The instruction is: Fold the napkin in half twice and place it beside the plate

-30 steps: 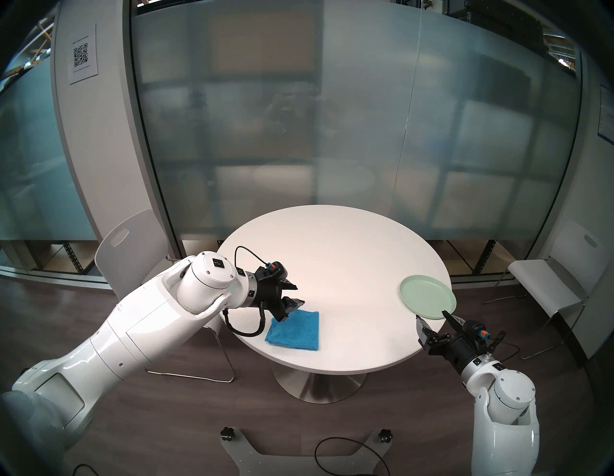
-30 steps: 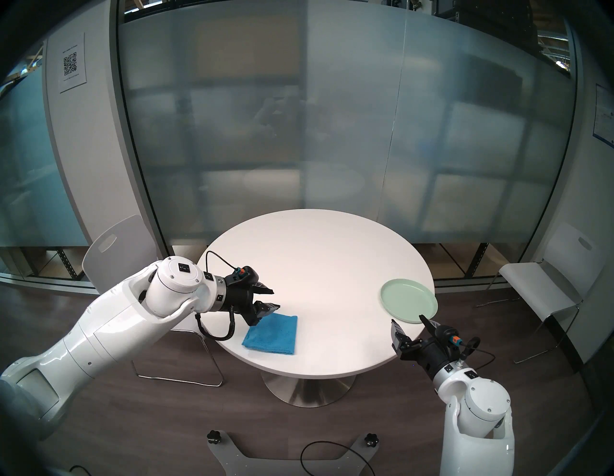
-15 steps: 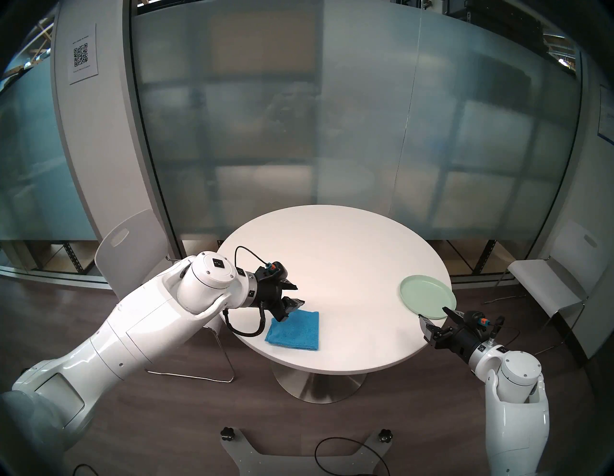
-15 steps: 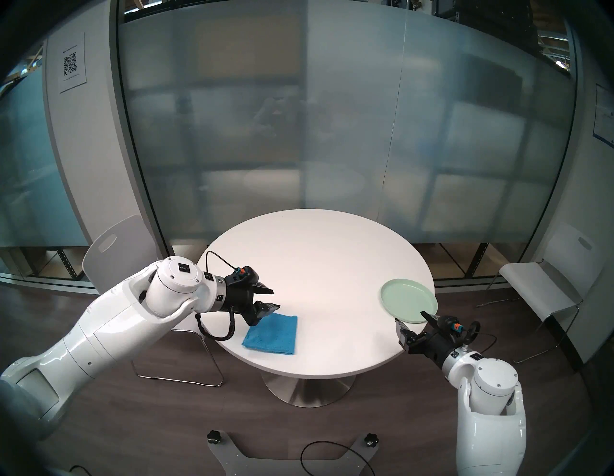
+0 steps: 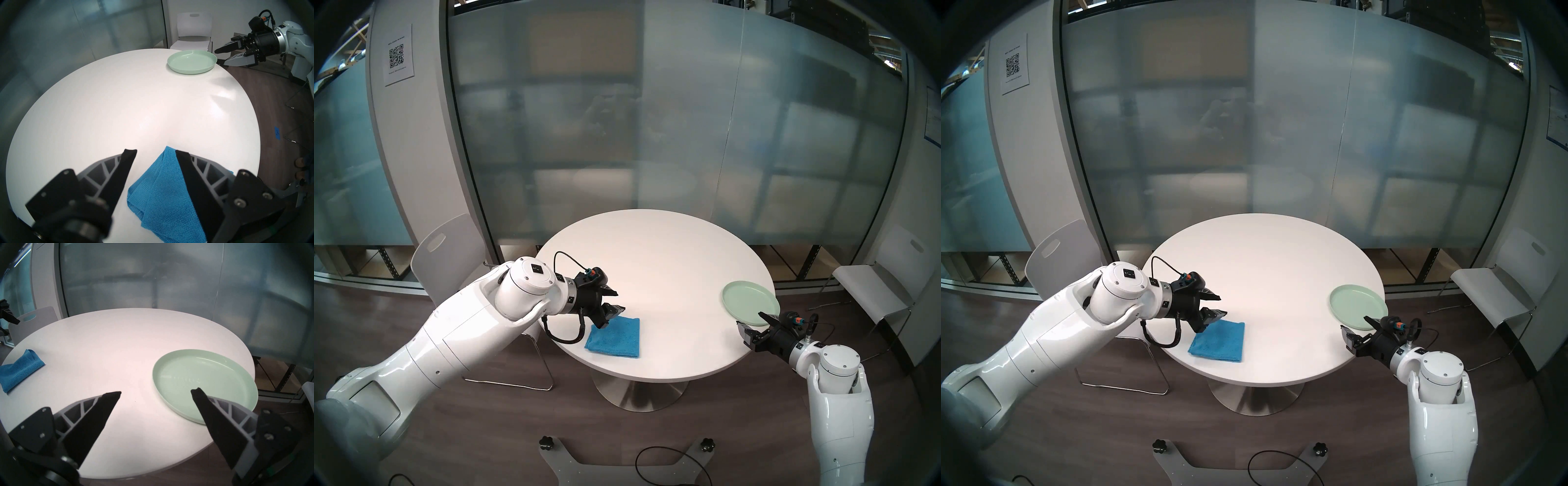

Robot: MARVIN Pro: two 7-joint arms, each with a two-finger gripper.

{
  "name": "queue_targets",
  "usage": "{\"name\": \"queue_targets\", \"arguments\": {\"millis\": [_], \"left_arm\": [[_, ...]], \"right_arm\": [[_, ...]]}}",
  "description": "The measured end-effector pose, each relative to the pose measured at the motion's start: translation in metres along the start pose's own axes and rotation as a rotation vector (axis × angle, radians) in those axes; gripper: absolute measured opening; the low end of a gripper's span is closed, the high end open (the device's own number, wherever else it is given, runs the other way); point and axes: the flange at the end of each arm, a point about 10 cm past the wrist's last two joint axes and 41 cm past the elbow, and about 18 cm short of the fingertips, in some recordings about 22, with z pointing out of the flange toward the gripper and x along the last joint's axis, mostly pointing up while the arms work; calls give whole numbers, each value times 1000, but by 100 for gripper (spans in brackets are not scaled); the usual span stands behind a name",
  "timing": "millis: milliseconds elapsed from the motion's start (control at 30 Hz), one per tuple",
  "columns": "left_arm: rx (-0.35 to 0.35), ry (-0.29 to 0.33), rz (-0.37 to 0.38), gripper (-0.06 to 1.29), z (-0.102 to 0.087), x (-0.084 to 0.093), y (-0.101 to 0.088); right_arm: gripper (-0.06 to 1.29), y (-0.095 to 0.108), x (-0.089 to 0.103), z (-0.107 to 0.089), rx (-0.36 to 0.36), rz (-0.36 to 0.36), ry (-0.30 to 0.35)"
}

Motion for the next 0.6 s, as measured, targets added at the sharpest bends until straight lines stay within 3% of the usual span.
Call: {"name": "queue_targets", "arguments": {"millis": [100,233,600], "left_arm": [[0,0,0,74,0,0,0],[0,0,0,74,0,0,0],[-1,0,0,74,0,0,0]], "right_arm": [[120,3,2,4,2,-4,3],[107,6,4,8,7,-7,9],[107,9,5,23,27,-12,2]]}}
